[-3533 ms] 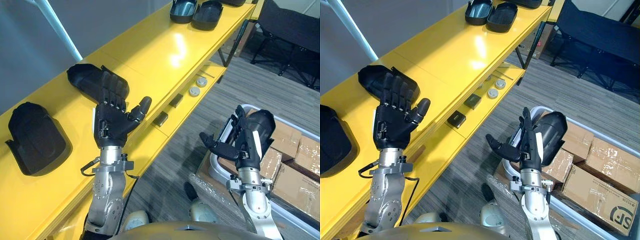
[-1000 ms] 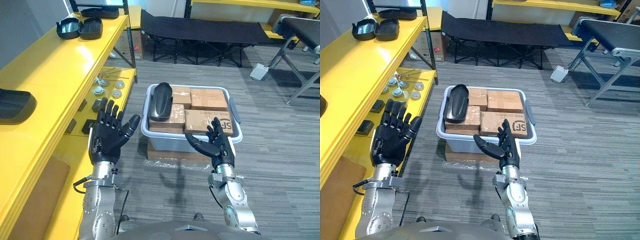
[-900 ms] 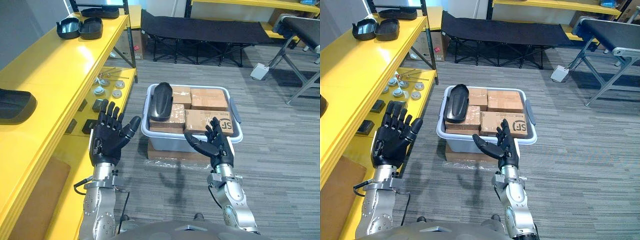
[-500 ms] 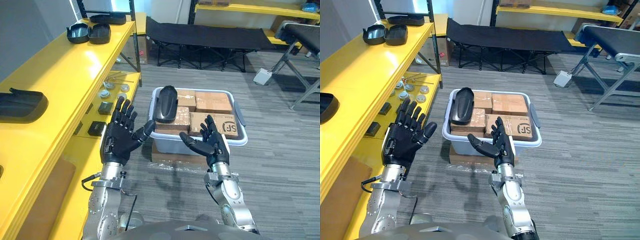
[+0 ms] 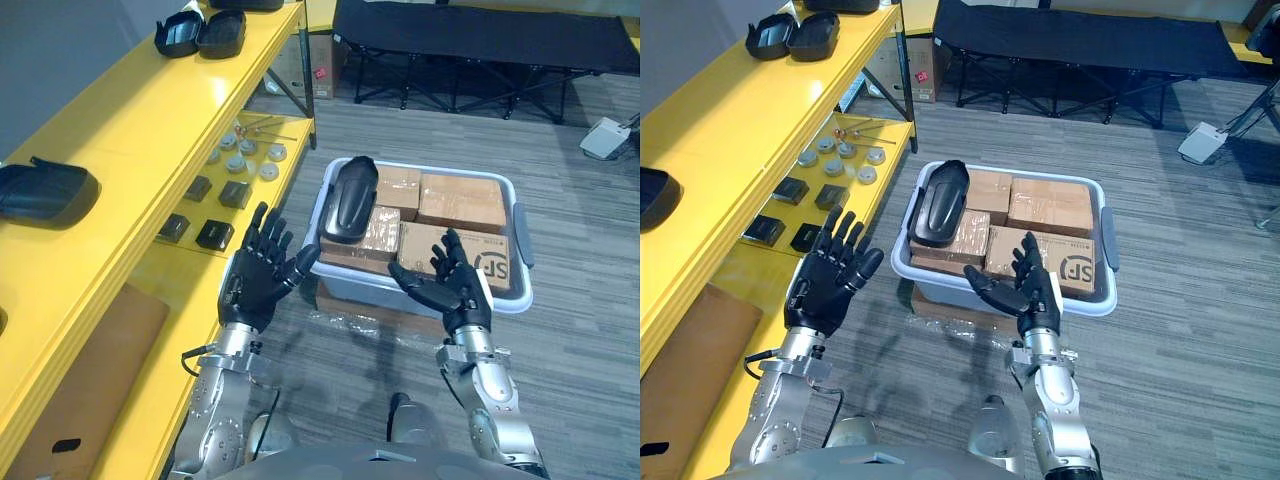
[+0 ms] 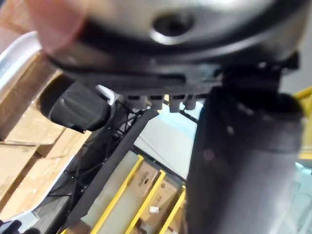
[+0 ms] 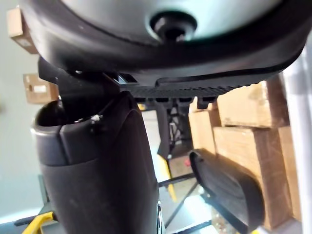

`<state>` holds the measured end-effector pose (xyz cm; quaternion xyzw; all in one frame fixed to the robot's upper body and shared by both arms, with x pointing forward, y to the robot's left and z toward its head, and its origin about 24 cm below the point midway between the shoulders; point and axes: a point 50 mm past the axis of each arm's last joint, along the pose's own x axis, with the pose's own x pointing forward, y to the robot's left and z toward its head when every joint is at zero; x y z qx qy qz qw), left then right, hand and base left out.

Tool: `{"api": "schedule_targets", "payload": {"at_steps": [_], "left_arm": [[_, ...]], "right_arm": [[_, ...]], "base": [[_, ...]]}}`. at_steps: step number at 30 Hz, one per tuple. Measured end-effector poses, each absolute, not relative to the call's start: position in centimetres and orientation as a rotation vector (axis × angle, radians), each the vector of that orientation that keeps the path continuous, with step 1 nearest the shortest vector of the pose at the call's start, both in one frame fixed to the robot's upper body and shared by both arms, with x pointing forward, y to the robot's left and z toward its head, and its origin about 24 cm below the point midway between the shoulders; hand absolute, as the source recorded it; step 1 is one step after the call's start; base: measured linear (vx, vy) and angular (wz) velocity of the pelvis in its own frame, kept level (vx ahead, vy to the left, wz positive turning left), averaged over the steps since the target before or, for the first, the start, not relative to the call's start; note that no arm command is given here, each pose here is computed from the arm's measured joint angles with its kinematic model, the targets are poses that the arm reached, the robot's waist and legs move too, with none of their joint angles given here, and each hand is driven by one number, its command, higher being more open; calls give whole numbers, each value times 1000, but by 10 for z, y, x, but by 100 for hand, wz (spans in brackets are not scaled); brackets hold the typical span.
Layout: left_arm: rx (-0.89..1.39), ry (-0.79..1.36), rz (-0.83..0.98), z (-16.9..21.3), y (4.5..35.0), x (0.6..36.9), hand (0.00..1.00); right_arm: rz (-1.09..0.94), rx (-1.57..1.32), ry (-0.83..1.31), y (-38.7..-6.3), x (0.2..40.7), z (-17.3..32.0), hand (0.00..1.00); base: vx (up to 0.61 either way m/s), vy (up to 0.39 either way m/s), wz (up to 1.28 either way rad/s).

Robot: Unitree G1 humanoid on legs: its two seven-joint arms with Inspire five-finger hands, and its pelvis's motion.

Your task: Walk over and take three plastic housings, then place them on the shelf

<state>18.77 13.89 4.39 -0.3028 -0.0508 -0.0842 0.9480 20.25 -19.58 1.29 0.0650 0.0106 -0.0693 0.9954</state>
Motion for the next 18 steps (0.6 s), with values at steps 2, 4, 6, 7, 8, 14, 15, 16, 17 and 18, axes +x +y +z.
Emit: {"api": "schedule_targets", "payload": {"at_steps": [2,4,6,7,8,14,15,16,17,18], "left_arm": [[-625,-79,-161,40,137,186,100],[-634,-69,-184,39,131,186,100],[-644,-59,-230,39,121,186,100],[-643,-60,-242,40,120,186,100],[-633,-65,-260,41,118,187,100],[-572,-21,-333,39,116,186,100],[-570,-24,-341,40,115,187,100],[-568,-35,-359,42,112,190,100],[-568,-50,-391,47,107,194,100],[-567,-60,-409,50,104,196,100]], "right_arm": [[-173,133,15,-198,202,14,100],[-206,124,-18,-204,202,20,100],[-264,102,-27,-212,204,23,100],[-271,95,-27,-212,204,23,100],[-286,94,-28,-212,206,23,100],[-421,90,35,-226,248,15,100],[-432,83,31,-228,254,17,100],[-450,70,17,-233,267,25,100],[-474,54,-8,-241,279,36,100],[-487,48,-22,-246,285,42,100]], "base": [[247,-57,25],[225,10,2],[235,108,4],[214,127,-2],[107,81,-5],[68,81,5],[-27,28,25],[-63,31,30],[-75,28,31],[-100,25,29]]}}
